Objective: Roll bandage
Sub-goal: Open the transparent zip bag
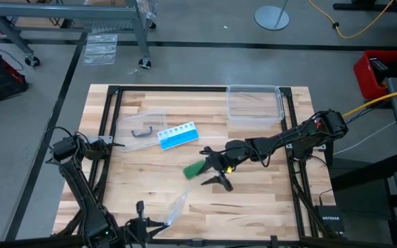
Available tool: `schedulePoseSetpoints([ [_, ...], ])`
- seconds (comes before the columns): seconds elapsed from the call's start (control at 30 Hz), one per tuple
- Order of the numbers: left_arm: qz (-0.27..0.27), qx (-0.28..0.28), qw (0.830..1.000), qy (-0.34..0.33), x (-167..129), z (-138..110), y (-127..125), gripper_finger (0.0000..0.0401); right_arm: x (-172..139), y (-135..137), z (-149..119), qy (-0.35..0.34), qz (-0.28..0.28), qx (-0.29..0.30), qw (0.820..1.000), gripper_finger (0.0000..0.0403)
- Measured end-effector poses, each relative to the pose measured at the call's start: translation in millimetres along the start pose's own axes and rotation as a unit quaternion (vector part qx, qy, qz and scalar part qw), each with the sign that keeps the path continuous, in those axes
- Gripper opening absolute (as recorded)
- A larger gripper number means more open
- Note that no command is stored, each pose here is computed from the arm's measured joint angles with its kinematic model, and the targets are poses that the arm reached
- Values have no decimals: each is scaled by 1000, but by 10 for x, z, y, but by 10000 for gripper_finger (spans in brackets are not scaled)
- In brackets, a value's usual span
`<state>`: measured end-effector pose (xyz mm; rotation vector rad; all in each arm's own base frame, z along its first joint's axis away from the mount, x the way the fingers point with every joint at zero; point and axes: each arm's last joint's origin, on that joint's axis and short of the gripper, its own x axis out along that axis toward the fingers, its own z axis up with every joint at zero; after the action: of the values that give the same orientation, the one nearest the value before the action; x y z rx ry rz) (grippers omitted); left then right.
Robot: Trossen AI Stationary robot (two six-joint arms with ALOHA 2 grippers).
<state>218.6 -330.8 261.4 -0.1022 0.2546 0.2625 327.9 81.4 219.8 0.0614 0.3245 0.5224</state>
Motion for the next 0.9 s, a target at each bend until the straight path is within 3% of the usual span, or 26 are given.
schedulePoseSetpoints([
  [0.33,6,5,1000,-6,3,5,3,0,149,146,-28,-36,22,-58,997,211],
  [0.57,5,5,1000,-7,3,8,0,0,253,64,-138,-35,-33,-57,997,211],
  [0.9,4,10,1000,-7,3,10,-3,0,348,57,-195,-63,-6,-64,996,211],
])
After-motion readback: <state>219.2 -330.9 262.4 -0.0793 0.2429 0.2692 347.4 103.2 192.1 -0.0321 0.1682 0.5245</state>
